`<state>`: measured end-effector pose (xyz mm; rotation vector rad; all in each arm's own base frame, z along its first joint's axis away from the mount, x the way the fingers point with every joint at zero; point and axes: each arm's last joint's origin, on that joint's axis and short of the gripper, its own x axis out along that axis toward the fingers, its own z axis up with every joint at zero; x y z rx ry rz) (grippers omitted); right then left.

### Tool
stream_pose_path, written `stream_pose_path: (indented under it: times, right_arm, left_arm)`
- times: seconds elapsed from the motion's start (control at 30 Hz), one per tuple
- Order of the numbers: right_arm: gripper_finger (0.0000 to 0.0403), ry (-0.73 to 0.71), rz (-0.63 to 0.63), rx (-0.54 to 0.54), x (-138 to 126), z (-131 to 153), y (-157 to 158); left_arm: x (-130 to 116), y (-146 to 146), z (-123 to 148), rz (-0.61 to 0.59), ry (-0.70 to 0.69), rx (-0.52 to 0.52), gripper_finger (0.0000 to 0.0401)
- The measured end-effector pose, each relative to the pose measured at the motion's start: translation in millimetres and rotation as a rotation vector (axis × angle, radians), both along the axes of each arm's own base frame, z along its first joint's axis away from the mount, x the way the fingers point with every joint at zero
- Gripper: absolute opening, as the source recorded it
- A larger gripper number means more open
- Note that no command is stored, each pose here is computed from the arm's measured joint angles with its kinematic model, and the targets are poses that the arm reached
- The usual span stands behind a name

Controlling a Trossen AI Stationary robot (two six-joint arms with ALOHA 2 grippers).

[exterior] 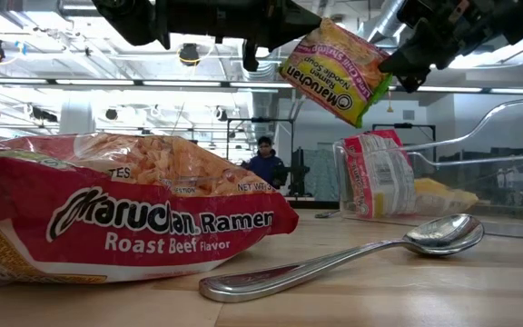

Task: Pick & Place Food Item
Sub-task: Put the green noodle pack into the transparent bin

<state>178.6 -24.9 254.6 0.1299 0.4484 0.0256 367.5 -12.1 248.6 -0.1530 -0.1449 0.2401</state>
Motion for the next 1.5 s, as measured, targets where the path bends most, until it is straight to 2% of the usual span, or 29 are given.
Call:
stream_pose_path:
  times: [0.27, 0.47, 0.67, 0.93, 1.37, 1.5]
  right_arm:
    - [0.0001, 0.023, 0.0, 0.004, -9, 1, 2]
    - [0.0, 0.039, -0.003, 0.013, -24, 4, 4]
    - [0.0, 0.063, -0.003, 0.016, -38, 5, 7]
    - [0.0, 0.174, 0.015, 0.002, -50, -4, 9]
    - [0.0, 0.151, 0.057, -0.068, -49, -2, 9]
    - [0.0, 0.129, 0.087, -0.125, -49, 4, 9]
  left_arm:
    - [0, 0, -1, -0.001, 0.008, -0.002, 0.0086]
    - [-4, 0, 8, -0.002, 0.0, -0.004, 0.0111]
    - [-12, 1, 20, -0.002, 0.009, -0.004, 0.0116]
    - [-18, 0, 28, -0.006, 0.02, -0.004, 0.0111]
    - [-17, 0, 25, -0.005, 0.046, -0.003, 0.0108]
    - [-17, 0, 25, -0.005, 0.046, -0.003, 0.0108]
